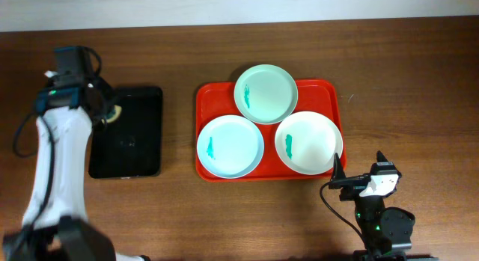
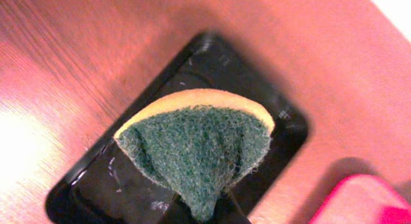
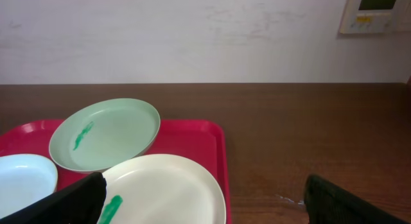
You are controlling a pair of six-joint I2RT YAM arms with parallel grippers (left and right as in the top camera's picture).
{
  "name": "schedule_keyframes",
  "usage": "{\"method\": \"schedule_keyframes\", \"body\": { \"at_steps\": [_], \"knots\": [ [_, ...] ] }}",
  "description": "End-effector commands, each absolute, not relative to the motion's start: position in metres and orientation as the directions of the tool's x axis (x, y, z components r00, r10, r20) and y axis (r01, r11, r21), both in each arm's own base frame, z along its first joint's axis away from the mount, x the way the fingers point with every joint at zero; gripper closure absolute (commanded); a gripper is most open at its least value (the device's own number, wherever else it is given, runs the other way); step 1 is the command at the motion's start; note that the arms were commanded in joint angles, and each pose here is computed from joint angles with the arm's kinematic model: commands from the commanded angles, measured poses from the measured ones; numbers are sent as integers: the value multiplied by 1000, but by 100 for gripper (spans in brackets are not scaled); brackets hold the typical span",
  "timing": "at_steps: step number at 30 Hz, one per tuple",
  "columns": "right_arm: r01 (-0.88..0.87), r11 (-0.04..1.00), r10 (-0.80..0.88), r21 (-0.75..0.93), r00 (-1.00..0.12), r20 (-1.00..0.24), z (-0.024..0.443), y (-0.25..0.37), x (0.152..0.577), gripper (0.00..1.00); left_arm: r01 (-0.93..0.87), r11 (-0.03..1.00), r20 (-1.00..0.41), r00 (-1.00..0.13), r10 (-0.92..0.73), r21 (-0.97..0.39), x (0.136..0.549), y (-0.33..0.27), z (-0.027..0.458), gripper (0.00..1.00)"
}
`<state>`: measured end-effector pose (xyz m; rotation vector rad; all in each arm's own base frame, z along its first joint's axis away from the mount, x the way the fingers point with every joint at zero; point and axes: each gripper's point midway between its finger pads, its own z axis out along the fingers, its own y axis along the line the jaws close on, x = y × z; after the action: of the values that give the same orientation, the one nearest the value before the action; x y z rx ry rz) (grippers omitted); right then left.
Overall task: Clean dirty plates on tray and stack at the side
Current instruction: 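Carry the sponge with the left gripper onto the bottom-left plate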
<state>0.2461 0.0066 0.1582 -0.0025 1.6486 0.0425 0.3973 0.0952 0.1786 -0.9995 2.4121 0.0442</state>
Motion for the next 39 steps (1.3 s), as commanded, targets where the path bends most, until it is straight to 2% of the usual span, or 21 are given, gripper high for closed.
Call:
{"method": "schedule_keyframes", "body": {
  "at_steps": [1, 4, 6, 9, 11, 14, 18, 21, 23, 27, 31, 36, 39],
  "knots": [
    [-23, 999, 28, 30, -82, -996, 155, 6, 246, 1, -666, 724, -494, -576, -651, -179, 388, 95, 195, 100],
    [-23, 999, 28, 30, -82, -996, 155, 6, 246, 2, -678, 721, -446, -607, -657, -141, 386, 96, 158, 100],
    [-23, 999, 28, 30, -82, -996, 155, 6, 246, 1, -687, 720, -390, -639, -663, -99, 385, 96, 105, 100],
    [-23, 999, 28, 30, -82, -996, 155, 6, 246, 1, -691, 721, -316, -675, -667, -46, 378, 94, 59, 100],
    [-23, 999, 28, 30, -82, -996, 155, 6, 246, 1, -615, 787, -272, -751, -602, -43, 379, 86, 46, 100],
    [-23, 999, 28, 30, -82, -996, 155, 6, 246, 1, -551, 830, -290, -783, -550, -89, 387, 78, 71, 100],
    [-23, 999, 28, 30, -82, -996, 155, 6, 246, 1, -481, 854, -389, -760, -520, -200, 395, 64, 143, 100],
    [-23, 999, 28, 30, -82, -996, 155, 6, 246, 2, -294, 888, -461, -771, -439, -354, 391, 19, 197, 100],
    [-23, 999, 28, 30, -82, -996, 155, 6, 246, 2, -217, 895, -458, -798, -393, -390, 382, -11, 209, 100],
    [-23, 999, 28, 30, -82, -996, 155, 6, 246, 2, -83, 919, -354, -906, -231, -385, 350, -86, 190, 100],
    [-23, 999, 28, 30, -82, -996, 155, 6, 246, 1, 14, 928, -286, -953, -100, -373, 330, -155, 155, 100],
    [-23, 999, 28, 30, -82, -996, 155, 6, 246, 2, -27, 983, -298, -951, -81, -179, 329, -185, 102, 100],
    [-23, 999, 28, 30, -82, -996, 155, 6, 246, 2, 5, 986, -306, -951, -48, -169, 336, -205, 80, 100]
  ]
}}
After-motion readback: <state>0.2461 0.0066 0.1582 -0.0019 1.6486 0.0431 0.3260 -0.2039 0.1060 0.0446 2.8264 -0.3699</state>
